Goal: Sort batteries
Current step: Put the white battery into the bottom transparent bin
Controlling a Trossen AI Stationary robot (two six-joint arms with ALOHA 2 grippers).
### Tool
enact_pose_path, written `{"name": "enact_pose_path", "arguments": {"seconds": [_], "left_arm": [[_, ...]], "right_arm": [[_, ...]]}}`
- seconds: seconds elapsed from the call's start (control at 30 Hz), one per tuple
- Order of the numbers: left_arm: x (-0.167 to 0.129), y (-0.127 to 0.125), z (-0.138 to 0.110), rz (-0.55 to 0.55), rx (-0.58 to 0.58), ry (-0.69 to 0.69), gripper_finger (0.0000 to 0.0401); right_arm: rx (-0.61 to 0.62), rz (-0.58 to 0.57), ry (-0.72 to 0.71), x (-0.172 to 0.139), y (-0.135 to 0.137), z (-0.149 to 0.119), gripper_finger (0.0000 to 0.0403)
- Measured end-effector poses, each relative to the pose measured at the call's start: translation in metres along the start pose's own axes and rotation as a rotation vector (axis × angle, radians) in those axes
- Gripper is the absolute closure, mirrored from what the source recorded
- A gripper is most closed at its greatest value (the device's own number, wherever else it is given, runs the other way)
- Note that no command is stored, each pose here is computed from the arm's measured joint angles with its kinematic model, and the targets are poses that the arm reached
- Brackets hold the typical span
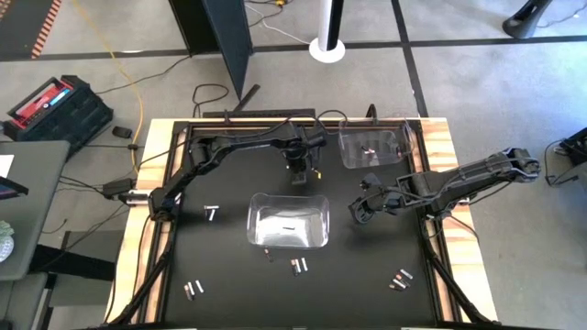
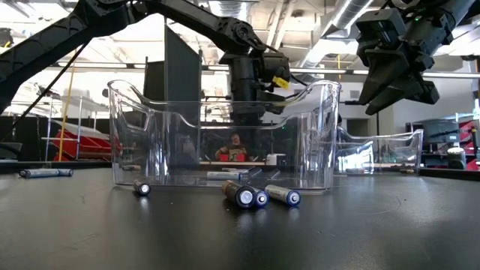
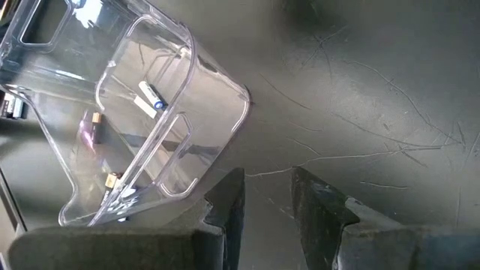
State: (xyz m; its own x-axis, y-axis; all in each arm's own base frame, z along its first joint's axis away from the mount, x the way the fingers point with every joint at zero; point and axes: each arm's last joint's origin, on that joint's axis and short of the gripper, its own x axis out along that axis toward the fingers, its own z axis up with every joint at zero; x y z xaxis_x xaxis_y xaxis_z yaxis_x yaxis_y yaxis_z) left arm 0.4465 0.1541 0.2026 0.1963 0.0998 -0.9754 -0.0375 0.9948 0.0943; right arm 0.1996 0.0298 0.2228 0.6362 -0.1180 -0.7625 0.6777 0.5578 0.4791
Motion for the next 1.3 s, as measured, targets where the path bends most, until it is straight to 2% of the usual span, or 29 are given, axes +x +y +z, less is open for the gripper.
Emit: {"name": "enact_pose_path", "arguments": {"seconds": [0.27, 0.47, 0.6, 0.7, 0.87, 1.1, 1.3], "left_arm": [[0.002, 0.016, 0.004, 0.051, -0.029, -0.075, 0.0358], [0.004, 0.037, -0.006, 0.054, -0.1, -0.049, 0.0299], [0.004, 0.046, -0.009, 0.06, -0.115, -0.046, 0.0255], [0.004, 0.048, -0.01, 0.066, -0.113, -0.044, 0.0237], [0.012, 0.049, -0.01, 0.079, -0.106, -0.031, 0.0232], [0.041, 0.048, -0.014, 0.06, -0.121, 0.058, 0.0236], [0.037, 0.049, -0.012, 0.059, -0.132, 0.047, 0.0236]], "right_arm": [[0.0, 0.0, 0.0, 0.0, 0.0, 0.0, 0.0275], [0.0, 0.0, 0.0, 0.0, 0.0, 0.0, 0.0275], [-0.001, 0.0, 0.0, 0.0, 0.0, 0.0, 0.0275], [-0.001, 0.0, 0.0, 0.0, 0.0, 0.0, 0.0275], [0.002, 0.005, -0.002, 0.0, 0.001, 0.0, 0.0275], [0.021, 0.028, -0.014, 0.0, 0.003, 0.002, 0.0275], [0.052, 0.031, -0.018, 0.0, 0.003, 0.003, 0.0275]]}}
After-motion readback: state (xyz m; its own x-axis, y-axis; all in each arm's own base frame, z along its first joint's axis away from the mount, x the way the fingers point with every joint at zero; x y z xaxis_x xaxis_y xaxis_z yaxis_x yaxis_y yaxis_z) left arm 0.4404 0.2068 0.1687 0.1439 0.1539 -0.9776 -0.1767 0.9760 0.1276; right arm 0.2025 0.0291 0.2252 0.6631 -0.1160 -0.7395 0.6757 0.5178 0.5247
